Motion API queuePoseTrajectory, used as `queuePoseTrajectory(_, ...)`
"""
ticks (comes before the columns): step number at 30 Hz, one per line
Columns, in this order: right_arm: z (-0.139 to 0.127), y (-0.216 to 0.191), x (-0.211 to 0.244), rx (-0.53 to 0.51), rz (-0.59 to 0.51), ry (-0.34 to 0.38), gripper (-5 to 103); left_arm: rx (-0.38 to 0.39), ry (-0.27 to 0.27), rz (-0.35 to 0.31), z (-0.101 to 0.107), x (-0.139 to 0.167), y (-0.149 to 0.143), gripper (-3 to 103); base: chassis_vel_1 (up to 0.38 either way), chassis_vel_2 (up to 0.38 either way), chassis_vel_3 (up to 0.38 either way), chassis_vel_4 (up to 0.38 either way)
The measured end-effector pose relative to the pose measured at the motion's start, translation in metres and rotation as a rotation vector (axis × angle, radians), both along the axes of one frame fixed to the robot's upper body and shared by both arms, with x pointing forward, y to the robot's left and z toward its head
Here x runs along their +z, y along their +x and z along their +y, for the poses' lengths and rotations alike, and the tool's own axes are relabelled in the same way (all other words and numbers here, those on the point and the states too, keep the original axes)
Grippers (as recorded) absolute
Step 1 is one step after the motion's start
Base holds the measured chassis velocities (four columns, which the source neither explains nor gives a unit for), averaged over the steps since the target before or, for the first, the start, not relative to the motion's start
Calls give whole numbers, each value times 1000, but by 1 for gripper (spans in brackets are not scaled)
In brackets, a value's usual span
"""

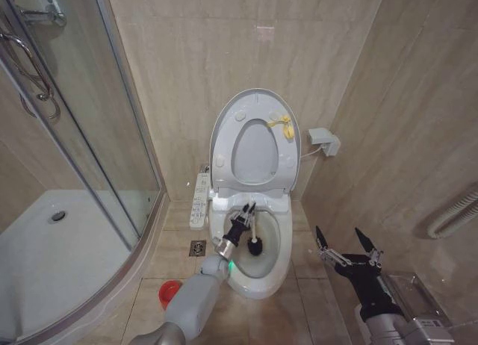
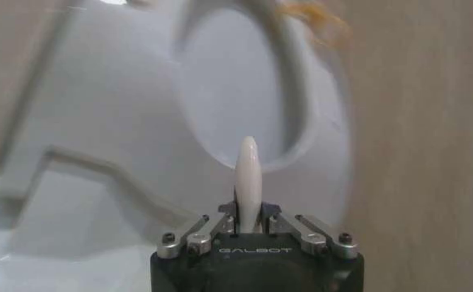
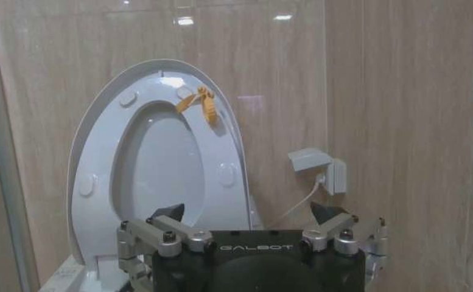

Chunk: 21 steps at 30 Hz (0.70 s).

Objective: Open the toilet lid, clean the toilet bowl with a toilet brush, close the toilet lid, and flush.

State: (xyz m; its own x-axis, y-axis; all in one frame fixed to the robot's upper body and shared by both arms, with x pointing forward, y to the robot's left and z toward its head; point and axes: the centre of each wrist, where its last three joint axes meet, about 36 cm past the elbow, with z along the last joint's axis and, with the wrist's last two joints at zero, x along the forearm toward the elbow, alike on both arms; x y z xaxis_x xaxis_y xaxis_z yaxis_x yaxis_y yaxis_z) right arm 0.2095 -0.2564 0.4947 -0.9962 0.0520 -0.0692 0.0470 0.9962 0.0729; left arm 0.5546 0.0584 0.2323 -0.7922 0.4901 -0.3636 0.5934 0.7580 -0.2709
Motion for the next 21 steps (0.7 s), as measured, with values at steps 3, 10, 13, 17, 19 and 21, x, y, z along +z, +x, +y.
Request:
queuePoseTrajectory(3, 0, 0, 0, 0, 0, 0, 100, 29, -83, 48, -2, 3, 1, 19, 0, 0, 0, 0)
queuePoseTrajectory(10, 0, 0, 0, 0, 0, 0, 100, -11, 32, 39, 11, -23, -8, 19, 0, 0, 0, 0)
queuePoseTrajectory(13, 0, 0, 0, 0, 0, 0, 100, -40, 81, 14, 11, -26, -12, 19, 0, 0, 0, 0)
queuePoseTrajectory(17, 0, 0, 0, 0, 0, 0, 100, -72, 190, -47, 11, -25, -9, 19, 0, 0, 0, 0)
queuePoseTrajectory(19, 0, 0, 0, 0, 0, 0, 100, -69, 223, -67, 11, -22, -6, 19, 0, 0, 0, 0)
queuePoseTrajectory(21, 0, 0, 0, 0, 0, 0, 100, -67, 256, -82, 13, -20, -1, 19, 0, 0, 0, 0)
